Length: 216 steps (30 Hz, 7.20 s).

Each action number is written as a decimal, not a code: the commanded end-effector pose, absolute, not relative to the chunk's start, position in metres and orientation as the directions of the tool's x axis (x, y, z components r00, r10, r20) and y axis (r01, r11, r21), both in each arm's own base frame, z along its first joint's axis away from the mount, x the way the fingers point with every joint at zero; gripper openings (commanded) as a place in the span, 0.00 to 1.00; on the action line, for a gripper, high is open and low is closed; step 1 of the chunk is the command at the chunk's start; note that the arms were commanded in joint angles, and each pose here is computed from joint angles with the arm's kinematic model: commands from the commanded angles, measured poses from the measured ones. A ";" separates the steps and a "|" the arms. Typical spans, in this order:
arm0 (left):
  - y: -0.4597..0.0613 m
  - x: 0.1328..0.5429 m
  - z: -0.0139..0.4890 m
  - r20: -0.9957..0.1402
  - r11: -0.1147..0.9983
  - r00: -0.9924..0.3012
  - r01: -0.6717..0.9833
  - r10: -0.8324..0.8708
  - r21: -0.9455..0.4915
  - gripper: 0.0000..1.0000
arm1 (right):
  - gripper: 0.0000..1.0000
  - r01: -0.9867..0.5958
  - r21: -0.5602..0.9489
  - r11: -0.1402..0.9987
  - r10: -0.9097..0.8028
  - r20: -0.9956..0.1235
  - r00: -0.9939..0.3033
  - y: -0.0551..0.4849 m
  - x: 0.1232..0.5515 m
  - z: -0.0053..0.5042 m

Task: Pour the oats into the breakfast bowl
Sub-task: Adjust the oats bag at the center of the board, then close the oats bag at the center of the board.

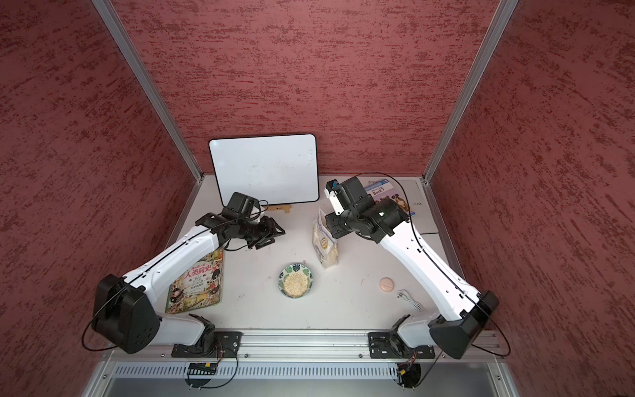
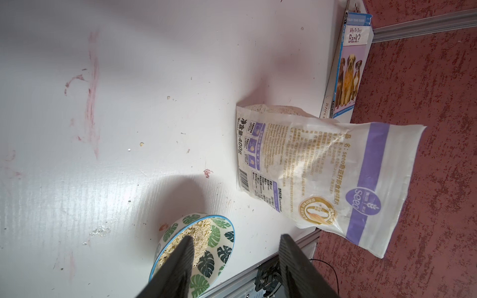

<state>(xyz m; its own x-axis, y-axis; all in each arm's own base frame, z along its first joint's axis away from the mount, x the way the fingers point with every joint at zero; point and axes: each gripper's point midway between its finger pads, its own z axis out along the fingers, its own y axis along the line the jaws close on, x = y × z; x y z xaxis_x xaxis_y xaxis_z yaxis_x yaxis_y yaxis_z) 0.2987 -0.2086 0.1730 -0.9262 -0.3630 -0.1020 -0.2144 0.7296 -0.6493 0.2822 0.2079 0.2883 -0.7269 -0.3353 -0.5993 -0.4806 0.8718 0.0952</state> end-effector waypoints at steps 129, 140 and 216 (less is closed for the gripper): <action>-0.253 0.305 0.178 -0.113 0.722 -0.947 -0.149 -0.302 -0.676 0.58 | 0.25 -0.312 -0.010 0.950 -0.289 -0.402 -0.869 0.239 0.365 0.207; -0.253 0.305 0.180 -0.111 0.721 -0.948 -0.147 -0.297 -0.677 0.58 | 0.00 -0.309 -0.037 0.950 -0.299 -0.381 -0.875 0.239 0.372 0.197; -0.255 0.298 0.177 -0.102 0.719 -0.951 -0.148 -0.292 -0.679 0.58 | 0.26 -0.228 0.082 0.970 -0.174 -0.418 -0.892 0.232 0.368 0.215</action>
